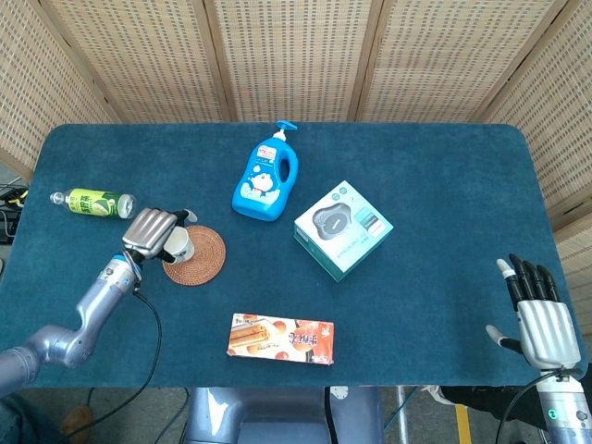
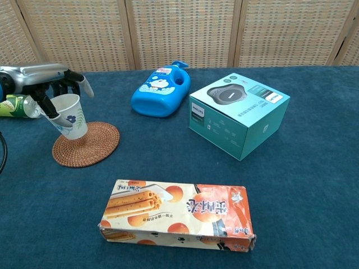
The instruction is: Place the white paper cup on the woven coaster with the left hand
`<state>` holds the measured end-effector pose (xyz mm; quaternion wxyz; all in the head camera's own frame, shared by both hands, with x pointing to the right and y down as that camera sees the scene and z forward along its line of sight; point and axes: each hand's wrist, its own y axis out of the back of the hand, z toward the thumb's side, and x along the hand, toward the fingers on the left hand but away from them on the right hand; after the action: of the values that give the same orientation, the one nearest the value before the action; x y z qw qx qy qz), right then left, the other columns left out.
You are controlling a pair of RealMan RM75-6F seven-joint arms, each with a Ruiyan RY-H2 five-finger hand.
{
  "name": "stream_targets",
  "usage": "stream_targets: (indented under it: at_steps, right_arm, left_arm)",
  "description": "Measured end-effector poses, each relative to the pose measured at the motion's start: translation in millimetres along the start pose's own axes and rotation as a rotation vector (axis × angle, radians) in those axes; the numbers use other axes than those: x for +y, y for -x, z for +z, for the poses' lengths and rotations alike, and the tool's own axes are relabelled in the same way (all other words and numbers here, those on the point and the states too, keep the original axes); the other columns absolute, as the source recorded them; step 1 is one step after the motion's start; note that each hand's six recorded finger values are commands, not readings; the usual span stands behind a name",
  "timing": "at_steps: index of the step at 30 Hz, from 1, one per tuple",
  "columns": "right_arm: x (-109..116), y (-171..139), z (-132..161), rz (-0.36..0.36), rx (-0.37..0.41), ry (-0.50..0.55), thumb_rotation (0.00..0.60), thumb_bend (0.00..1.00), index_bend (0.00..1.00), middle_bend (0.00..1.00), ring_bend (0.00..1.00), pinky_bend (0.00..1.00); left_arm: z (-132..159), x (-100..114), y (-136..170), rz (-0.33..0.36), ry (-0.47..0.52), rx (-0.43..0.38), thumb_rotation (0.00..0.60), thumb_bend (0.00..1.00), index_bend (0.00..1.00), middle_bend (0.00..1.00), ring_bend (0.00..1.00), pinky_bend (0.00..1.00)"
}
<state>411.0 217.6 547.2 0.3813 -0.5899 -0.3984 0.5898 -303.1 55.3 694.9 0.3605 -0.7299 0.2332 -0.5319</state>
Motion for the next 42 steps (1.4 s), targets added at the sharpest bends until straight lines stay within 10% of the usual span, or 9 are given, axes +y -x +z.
stream_targets:
  at_steps: [16, 24, 31, 42]
  right_arm:
    - [2.8, 1.4, -4.4, -0.006, -0.014, 0.011, 0.600, 0.00, 0.00, 0.00, 0.00, 0.00]
    - [3.9, 0.7, -5.0, -0.008, -0.014, 0.016, 0.600, 0.00, 0.00, 0.00, 0.00, 0.00]
    - [3.4, 0.9, -5.8, 0.002, -0.013, 0.033, 0.600, 0.00, 0.00, 0.00, 0.00, 0.00]
    - [5.4, -2.7, 0.1, -0.008, 0.008, 0.026, 0.600, 0.00, 0.00, 0.00, 0.00, 0.00]
  left_arm:
    - [15.8, -11.2, -13.1, -0.055, -0.017, -0.007, 0.600, 0.00, 0.30, 0.42, 0.45, 0.41]
    - [18.5, -14.9, -11.9, -0.068, -0.056, -0.005, 0.600, 0.00, 0.00, 0.01, 0.01, 0.28]
    - [19.9, -8.8, -1.6, -0.068, -0.095, -0.012, 0.600, 0.00, 0.00, 0.00, 0.00, 0.10]
    - [-6.2, 42.7, 65.8, 0.116, 0.004, 0.058, 0.600, 0.00, 0.00, 0.00, 0.00, 0.00]
